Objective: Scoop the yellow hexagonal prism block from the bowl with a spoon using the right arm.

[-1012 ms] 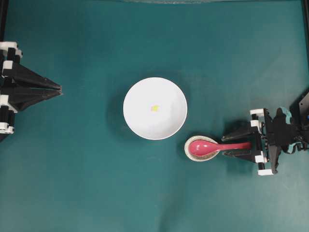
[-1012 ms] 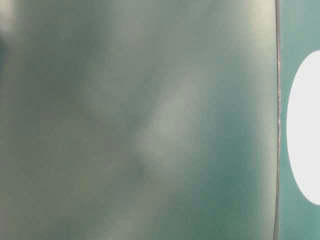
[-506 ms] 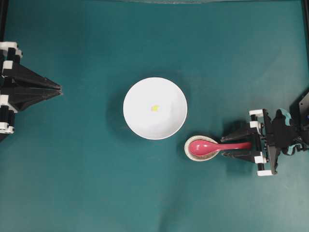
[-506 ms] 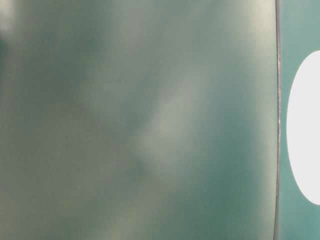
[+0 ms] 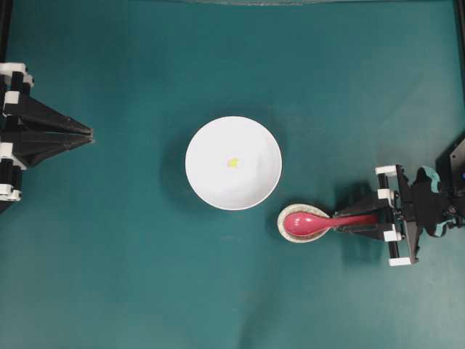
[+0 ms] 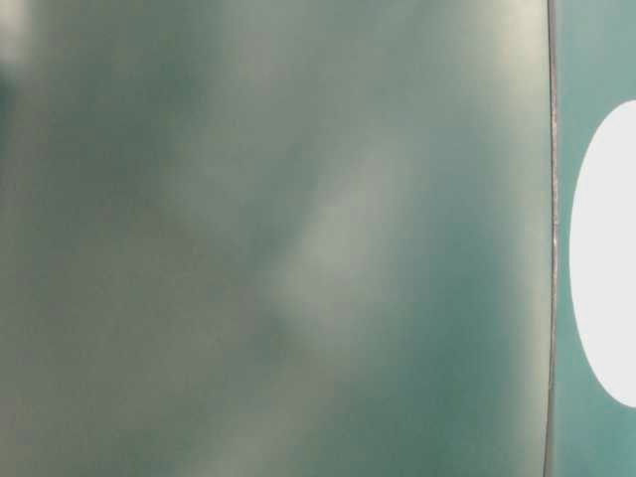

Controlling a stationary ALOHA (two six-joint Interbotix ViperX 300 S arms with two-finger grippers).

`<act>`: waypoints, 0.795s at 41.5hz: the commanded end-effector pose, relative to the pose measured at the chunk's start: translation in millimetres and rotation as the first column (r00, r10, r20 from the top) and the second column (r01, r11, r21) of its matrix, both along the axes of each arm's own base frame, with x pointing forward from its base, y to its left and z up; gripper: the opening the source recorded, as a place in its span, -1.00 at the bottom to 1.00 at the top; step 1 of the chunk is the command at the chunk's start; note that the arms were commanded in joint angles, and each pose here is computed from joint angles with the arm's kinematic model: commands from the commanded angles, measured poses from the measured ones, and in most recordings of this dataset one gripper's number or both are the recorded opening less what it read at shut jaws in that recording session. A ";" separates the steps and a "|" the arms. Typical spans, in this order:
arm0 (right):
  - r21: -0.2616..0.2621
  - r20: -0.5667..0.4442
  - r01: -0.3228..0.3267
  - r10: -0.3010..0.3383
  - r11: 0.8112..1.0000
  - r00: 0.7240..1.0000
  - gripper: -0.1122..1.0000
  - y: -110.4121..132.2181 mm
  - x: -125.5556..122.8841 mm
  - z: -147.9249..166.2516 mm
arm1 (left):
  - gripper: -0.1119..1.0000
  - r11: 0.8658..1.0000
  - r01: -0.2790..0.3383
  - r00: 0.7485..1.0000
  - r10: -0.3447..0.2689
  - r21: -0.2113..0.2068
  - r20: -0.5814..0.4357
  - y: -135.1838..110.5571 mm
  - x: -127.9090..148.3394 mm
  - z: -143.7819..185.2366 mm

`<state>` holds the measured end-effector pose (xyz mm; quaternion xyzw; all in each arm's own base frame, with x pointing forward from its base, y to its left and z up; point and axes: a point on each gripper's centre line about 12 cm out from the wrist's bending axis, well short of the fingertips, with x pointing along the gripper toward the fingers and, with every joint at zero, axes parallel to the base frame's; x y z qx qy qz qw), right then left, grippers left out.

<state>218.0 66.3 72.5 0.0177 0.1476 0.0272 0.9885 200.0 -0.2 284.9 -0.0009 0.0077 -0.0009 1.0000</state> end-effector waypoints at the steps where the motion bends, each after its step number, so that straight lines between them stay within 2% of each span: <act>1: 0.019 0.050 -0.007 0.006 1.000 0.999 -0.36 1.2 0.0 11.9 | -0.56 1.000 -0.003 1.000 0.003 0.001 0.018 0.6 2.9 8.2; 11: 0.053 0.133 -0.012 0.005 0.999 0.991 -0.36 -1.1 -3.1 36.9 | -0.56 1.000 -0.001 1.000 0.001 0.000 0.023 0.3 2.9 8.7; 19: 0.049 0.189 -0.007 -0.002 0.999 0.982 -0.36 -5.8 -2.5 64.3 | -0.56 1.000 -0.001 1.000 0.001 0.000 0.026 0.3 2.9 9.5; 25: 0.042 0.191 0.011 -0.019 0.999 0.981 -0.36 -13.4 1.0 85.4 | -0.56 1.000 -0.001 0.999 0.001 0.001 0.034 0.3 2.5 11.2; 33: 0.026 0.137 0.029 -0.032 0.999 0.990 -0.36 -28.9 6.8 119.5 | -0.56 1.000 -0.001 0.999 0.001 0.012 0.051 0.2 1.9 13.4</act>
